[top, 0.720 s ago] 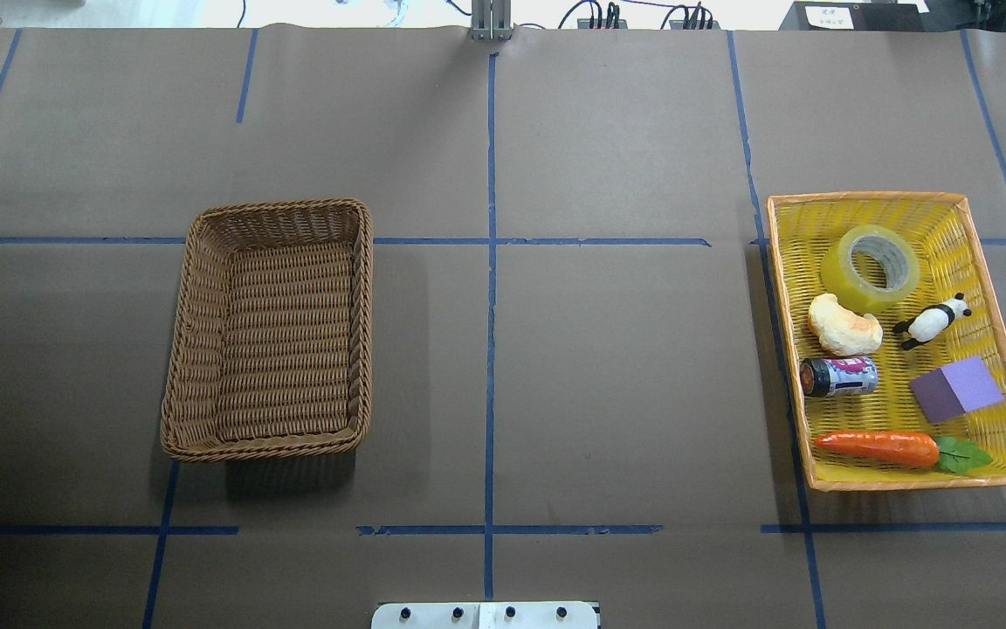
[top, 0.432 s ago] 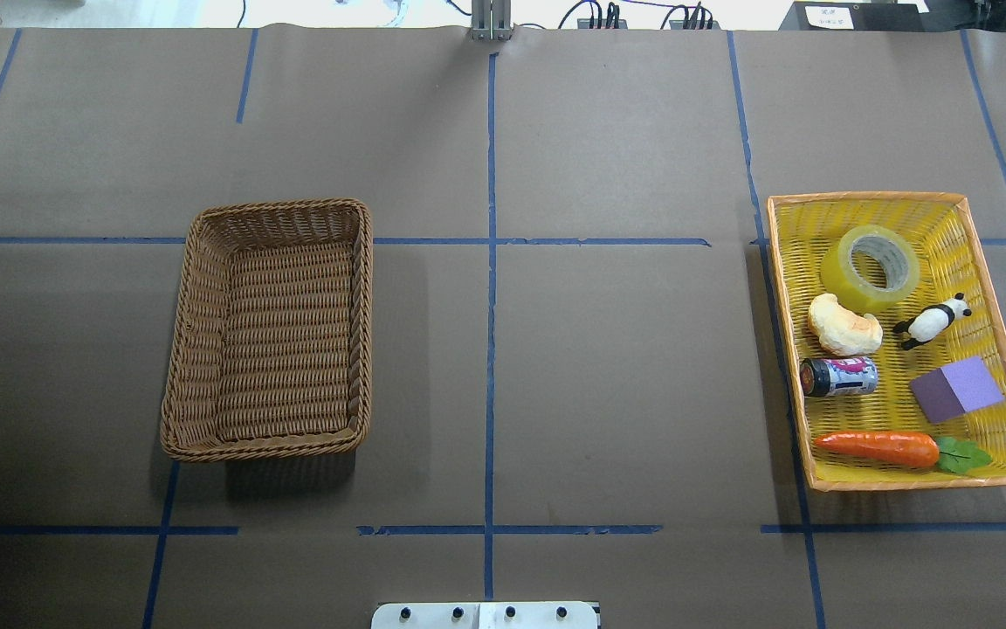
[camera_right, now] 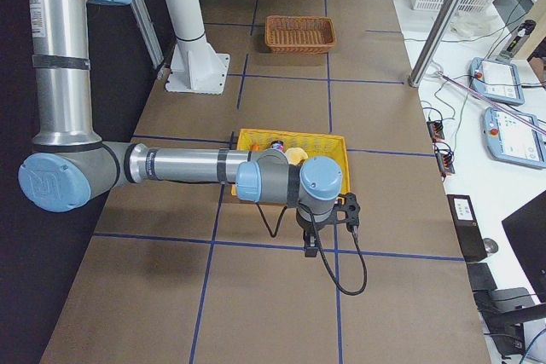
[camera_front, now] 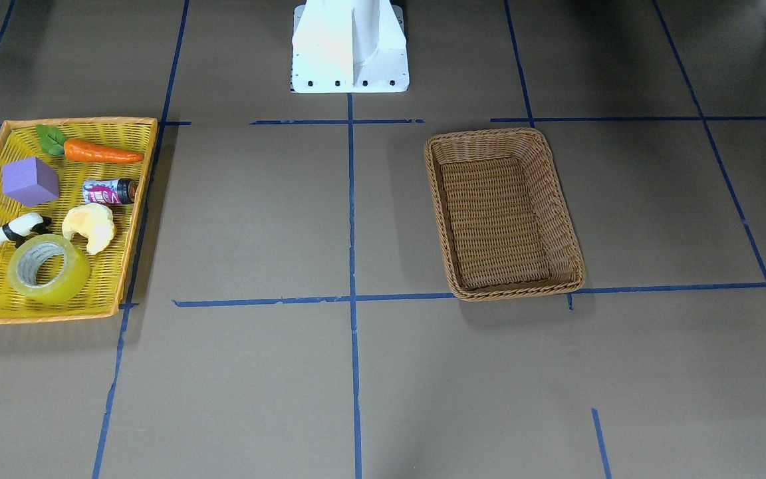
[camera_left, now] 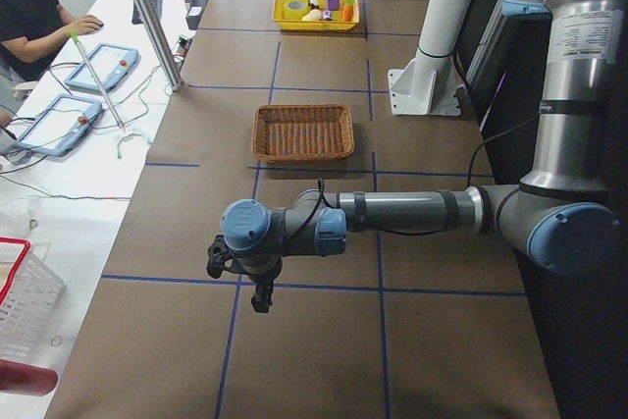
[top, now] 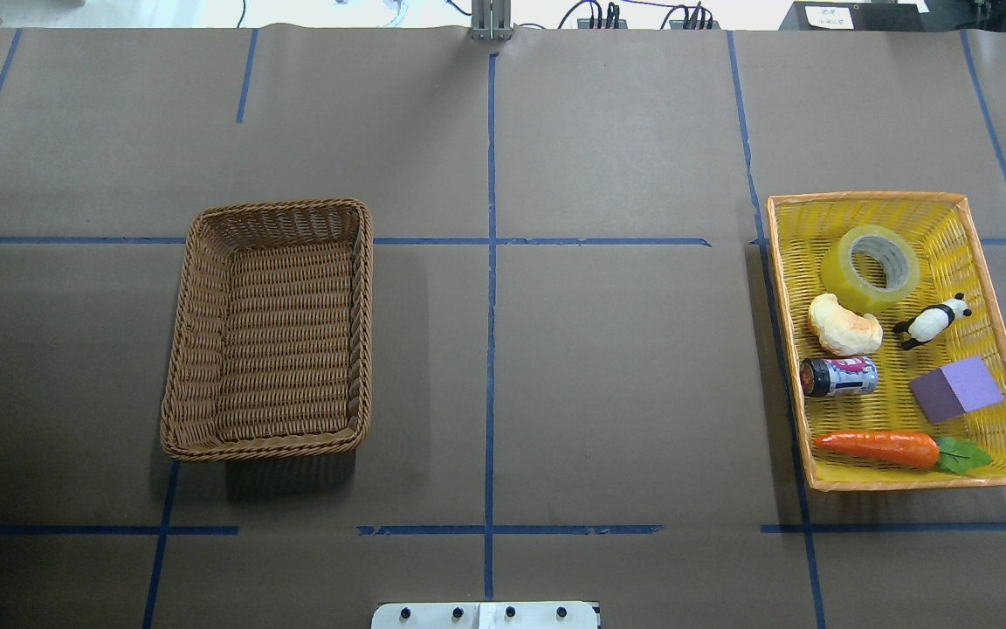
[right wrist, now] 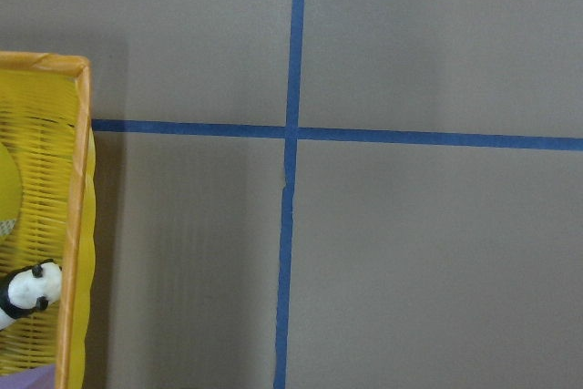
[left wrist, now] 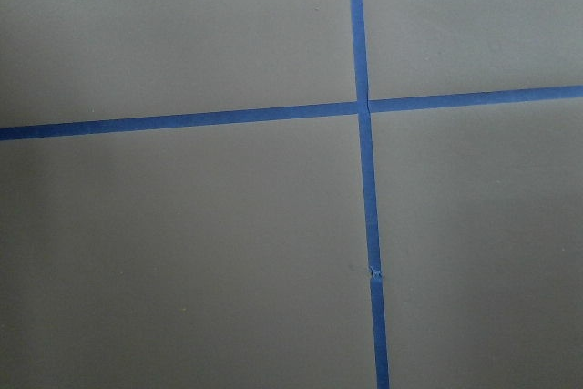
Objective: Move tape to another basket
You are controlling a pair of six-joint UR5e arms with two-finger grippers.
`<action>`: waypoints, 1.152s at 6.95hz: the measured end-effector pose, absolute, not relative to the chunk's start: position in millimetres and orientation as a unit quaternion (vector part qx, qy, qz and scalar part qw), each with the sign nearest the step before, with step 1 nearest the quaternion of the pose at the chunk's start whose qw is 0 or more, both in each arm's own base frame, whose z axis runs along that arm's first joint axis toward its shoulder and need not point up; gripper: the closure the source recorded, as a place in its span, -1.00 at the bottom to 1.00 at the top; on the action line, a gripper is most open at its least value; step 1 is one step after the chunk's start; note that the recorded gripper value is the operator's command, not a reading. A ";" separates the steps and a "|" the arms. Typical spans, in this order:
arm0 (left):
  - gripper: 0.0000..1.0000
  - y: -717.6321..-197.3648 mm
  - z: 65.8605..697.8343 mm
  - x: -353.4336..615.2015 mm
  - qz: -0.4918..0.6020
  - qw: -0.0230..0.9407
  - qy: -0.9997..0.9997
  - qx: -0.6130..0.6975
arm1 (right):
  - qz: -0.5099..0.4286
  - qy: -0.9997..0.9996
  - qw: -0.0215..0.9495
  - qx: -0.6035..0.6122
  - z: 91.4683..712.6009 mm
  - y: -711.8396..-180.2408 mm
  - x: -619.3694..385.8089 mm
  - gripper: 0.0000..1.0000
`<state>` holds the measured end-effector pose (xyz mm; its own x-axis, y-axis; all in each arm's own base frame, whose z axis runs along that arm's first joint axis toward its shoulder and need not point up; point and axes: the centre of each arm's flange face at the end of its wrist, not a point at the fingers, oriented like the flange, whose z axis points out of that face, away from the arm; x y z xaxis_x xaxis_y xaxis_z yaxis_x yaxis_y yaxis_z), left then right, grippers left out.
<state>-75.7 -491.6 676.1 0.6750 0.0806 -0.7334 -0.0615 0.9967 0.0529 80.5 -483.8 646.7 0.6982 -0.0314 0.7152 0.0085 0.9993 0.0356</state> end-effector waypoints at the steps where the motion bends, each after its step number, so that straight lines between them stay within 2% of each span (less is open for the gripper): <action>1: -1.00 -491.7 676.0 -75.8 0.039 0.915 0.401 0.012 | -0.010 -0.388 0.921 0.015 646.2 -484.3 80.5 -1.00; 5: -1.00 -493.2 674.7 -75.1 0.039 0.915 0.401 0.013 | -0.014 -0.387 0.922 0.020 640.4 -488.8 79.5 -1.00; 8: -1.00 -493.7 673.8 -75.0 0.039 0.915 0.402 0.014 | -0.027 -0.388 0.920 0.037 614.5 -511.9 68.9 -1.00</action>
<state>-75.0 -493.7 673.8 0.6744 0.0821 -0.7338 -0.0593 0.9966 0.0570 68.9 -511.9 614.5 0.6972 -0.0784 0.7125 0.0214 0.9958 0.0887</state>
